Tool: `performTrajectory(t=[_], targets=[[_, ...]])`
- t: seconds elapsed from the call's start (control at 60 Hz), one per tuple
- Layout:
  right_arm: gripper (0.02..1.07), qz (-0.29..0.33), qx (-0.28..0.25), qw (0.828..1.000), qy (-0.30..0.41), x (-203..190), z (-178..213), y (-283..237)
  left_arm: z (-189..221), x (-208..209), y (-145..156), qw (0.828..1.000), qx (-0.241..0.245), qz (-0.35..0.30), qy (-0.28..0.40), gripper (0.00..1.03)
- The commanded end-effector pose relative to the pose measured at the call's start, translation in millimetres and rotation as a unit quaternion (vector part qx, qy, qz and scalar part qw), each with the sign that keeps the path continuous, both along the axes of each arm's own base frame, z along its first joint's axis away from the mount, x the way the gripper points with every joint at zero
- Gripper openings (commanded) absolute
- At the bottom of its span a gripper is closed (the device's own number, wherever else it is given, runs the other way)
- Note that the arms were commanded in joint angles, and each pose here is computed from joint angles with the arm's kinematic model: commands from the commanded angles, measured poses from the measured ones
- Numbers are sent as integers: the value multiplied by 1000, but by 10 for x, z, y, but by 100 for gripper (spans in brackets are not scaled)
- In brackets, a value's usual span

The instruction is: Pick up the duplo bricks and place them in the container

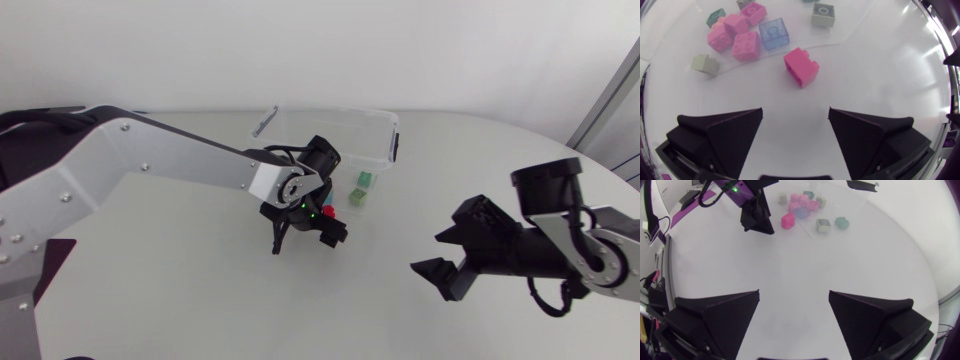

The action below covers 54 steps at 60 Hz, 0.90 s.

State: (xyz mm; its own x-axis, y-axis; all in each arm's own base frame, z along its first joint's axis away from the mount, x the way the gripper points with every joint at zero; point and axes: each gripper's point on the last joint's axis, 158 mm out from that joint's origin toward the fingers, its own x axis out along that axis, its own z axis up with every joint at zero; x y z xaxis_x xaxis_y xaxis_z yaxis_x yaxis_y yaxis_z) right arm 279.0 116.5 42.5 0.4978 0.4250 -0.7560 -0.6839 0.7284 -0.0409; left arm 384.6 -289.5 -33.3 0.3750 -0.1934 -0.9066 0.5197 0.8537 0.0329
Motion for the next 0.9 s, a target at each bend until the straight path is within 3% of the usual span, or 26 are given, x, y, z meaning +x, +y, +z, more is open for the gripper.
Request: performTrajectory(t=[0.0,0.15,0.45,0.883], targets=[[102,3,4,1000,0,125,-39,201,71,-16,113,1000,-3,0,-5,97],[102,18,-30,999,0,344,-280,491,125,-17,192,1000,-11,-1,-15,97],[90,-58,-84,994,-40,941,-491,731,109,-78,368,1000,-8,-5,-24,97],[89,-58,-101,993,-8,1059,-777,1245,122,-197,811,999,-6,-2,-42,97]])
